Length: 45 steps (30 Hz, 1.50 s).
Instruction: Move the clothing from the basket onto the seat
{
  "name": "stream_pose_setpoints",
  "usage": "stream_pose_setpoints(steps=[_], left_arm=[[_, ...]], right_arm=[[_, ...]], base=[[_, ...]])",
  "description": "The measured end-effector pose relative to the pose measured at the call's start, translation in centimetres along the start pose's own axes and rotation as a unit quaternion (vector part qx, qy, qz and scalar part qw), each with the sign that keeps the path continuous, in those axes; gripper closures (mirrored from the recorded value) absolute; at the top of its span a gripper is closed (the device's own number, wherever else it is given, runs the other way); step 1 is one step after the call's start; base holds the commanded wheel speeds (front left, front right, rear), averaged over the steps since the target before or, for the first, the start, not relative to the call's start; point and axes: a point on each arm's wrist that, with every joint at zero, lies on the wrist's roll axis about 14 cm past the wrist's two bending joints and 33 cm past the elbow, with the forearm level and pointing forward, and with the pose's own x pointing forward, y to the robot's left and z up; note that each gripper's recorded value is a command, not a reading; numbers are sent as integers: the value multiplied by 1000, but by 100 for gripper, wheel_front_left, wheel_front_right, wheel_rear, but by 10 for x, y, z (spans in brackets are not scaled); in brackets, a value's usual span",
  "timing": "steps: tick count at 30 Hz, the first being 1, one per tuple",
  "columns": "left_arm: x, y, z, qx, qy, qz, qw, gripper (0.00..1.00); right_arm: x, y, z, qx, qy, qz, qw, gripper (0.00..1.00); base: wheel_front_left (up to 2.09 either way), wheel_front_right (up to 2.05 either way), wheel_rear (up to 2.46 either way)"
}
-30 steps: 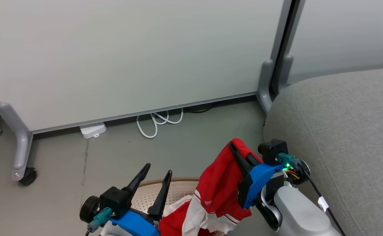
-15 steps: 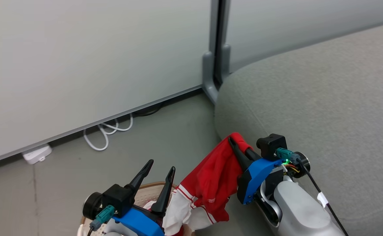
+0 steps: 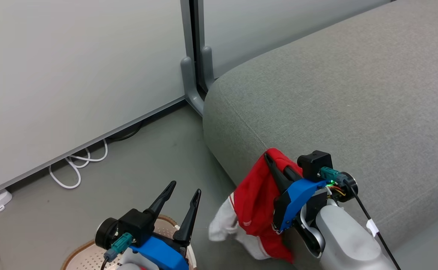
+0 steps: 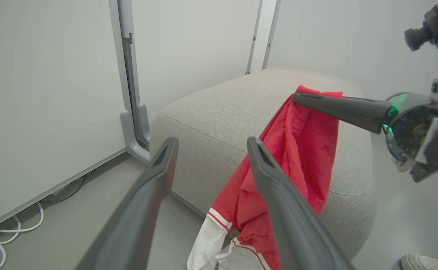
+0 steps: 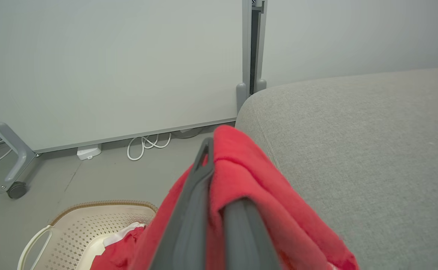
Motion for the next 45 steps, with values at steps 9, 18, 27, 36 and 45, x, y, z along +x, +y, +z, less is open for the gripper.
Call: stream_pose_setpoints(steps=[9,18,27,36,45], left_arm=[[4,-6,-1,0,1,-10,1000,0],[5,0,-5,-4,4,-7,1000,0],[23,28,-12,2,-3,-14,1000,0],[44,80,-49,7,-1,-33,999,0],[52,121,-88,-10,5,-16,1000,0]], right_arm=[[-5,-8,-2,4,1,-12,1000,100],[5,-19,1,8,16,-26,999,100],[57,-113,129,-77,-81,-124,986,100],[78,-248,207,-147,-136,-299,933,100],[128,-274,67,-120,3,-329,937,100]], base=[[0,0,0],[0,0,0],[0,0,0],[0,0,0],[0,0,0]])
